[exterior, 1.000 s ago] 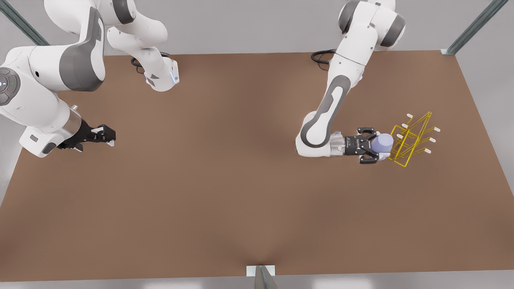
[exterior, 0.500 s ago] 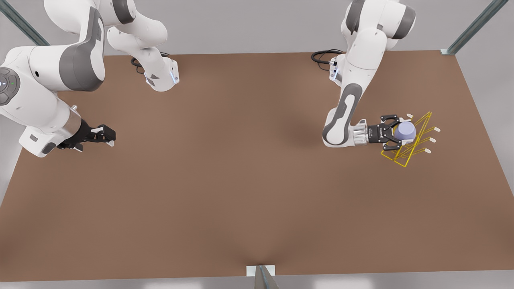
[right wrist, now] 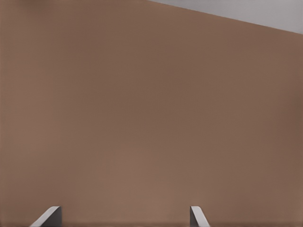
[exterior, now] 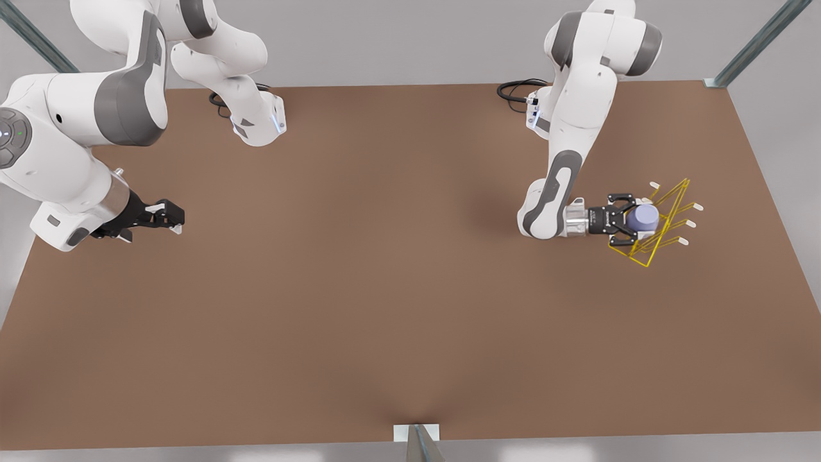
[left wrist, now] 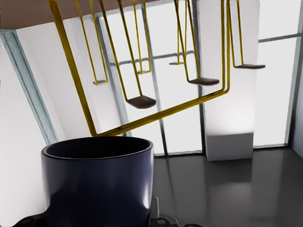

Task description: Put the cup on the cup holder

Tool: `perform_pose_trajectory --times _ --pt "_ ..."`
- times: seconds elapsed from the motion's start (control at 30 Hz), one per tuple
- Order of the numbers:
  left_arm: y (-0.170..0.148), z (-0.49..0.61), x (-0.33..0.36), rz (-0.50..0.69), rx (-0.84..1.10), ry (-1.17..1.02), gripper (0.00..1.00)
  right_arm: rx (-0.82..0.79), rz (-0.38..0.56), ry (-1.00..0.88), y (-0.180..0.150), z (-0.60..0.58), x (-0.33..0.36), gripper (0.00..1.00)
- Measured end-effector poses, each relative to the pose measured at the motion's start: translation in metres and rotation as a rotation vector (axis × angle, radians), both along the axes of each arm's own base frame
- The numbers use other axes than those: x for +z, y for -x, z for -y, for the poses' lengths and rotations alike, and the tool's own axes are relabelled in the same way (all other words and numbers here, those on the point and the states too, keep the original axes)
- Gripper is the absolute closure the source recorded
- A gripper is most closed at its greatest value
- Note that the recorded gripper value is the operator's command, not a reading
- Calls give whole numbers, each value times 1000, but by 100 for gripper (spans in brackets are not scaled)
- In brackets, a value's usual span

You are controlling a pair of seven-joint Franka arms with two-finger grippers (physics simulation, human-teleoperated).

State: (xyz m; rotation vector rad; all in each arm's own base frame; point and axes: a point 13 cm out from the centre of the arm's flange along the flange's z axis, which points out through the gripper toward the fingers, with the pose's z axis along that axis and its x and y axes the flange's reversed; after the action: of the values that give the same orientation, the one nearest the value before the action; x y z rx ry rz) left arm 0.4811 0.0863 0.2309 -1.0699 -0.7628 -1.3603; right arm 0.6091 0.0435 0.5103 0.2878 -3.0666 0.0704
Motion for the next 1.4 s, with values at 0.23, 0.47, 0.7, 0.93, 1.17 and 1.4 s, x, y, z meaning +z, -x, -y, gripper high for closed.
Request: perform_pose_trajectory --times 0.23,0.47,0.7,0.93,1.17,1.4 --pt "22 -8 -4 13 -20 6 21 0 -1 0 0 -1 0 0" --pt "35 -9 -17 31 -35 14 21 -12 0 -1 -1 6 -1 0" --pt "48 -14 -26 48 -50 24 21 -18 9 33 -5 17 -2 0" --pt "58 -18 -44 66 -69 66 21 -20 17 41 -7 20 -1 0" --pt "58 -16 -51 117 -88 111 21 -19 20 43 -7 20 -1 0" --pt "53 -10 -32 213 -94 164 21 -17 20 43 -7 19 -1 0"
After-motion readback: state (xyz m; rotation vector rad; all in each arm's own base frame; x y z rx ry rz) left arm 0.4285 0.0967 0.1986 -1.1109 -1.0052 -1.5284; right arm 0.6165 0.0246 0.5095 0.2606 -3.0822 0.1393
